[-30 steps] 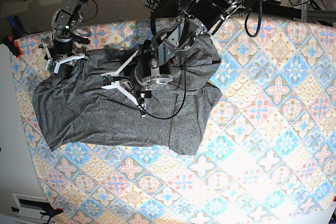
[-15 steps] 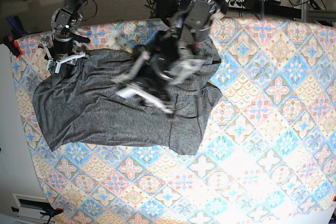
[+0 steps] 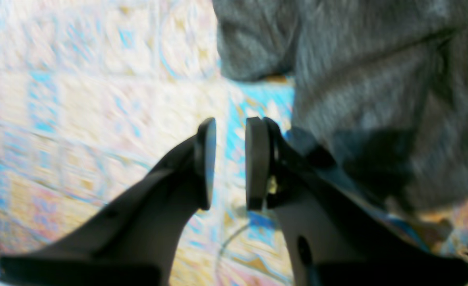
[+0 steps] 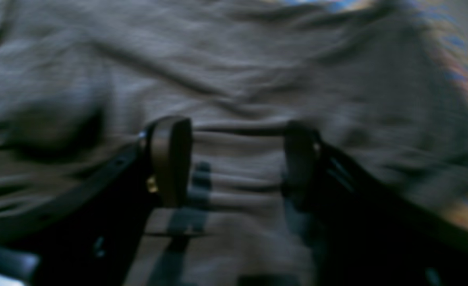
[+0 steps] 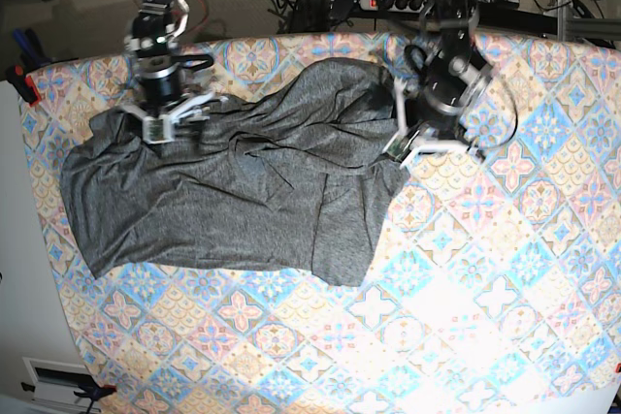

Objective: Layout the t-shirt on the table in an organized manner, then fold the t-shirt properly
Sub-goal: 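Release the shirt with the left gripper and raise it away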

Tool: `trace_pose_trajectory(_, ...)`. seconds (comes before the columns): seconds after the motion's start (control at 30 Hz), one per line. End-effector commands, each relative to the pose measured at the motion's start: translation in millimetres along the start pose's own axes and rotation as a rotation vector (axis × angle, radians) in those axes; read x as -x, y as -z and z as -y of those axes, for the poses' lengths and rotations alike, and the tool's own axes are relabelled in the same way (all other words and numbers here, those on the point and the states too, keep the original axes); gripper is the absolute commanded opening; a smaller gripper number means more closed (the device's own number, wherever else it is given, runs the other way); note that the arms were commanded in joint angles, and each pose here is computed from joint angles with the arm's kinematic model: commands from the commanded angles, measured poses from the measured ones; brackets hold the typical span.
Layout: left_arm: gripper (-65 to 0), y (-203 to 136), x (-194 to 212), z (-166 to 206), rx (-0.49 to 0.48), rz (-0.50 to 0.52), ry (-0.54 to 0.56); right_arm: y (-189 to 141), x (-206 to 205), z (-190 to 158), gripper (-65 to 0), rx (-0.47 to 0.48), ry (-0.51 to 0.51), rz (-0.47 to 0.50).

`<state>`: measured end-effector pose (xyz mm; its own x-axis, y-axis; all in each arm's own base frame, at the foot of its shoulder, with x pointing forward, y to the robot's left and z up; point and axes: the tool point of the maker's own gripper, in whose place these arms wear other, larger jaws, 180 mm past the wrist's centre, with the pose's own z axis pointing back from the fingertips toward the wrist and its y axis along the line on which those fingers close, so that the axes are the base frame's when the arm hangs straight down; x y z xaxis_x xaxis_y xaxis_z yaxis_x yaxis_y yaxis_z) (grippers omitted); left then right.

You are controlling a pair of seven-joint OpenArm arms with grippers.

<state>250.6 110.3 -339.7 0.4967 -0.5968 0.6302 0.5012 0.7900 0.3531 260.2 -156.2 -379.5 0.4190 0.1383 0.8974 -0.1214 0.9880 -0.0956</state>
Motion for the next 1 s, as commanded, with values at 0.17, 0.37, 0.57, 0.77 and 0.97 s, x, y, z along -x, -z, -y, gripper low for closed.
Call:
trace_pose_trajectory(0.17, -52.8, -19, 32, -8, -0.040, 0.002, -0.083, 0, -16, -34, -27.3, -0.117, -0.049, 0.056)
trace_pose_trajectory(0.37, -53.1, -32, 52, -23, -0.062, 0.017, -0.218, 1, -18, -53, -27.3, -0.169, -0.058, 0.063)
trace_pose_trajectory(0.57, -53.2, -40, 62, -20, -0.043, 0.025, -0.278, 1, -17, -53, -27.4, -0.170, -0.058, 0.062)
trace_pose_trajectory(0.77, -53.3, -40, 63, -17, -0.038, 0.023, -0.287, 0, -23, -68, -27.4, -0.207, -0.062, 0.077)
trace_pose_trajectory(0.97, -53.3, -40, 62, -16, -0.037, 0.024, -0.288, -10, -47, -94, -27.4, -0.290, -0.103, 0.142)
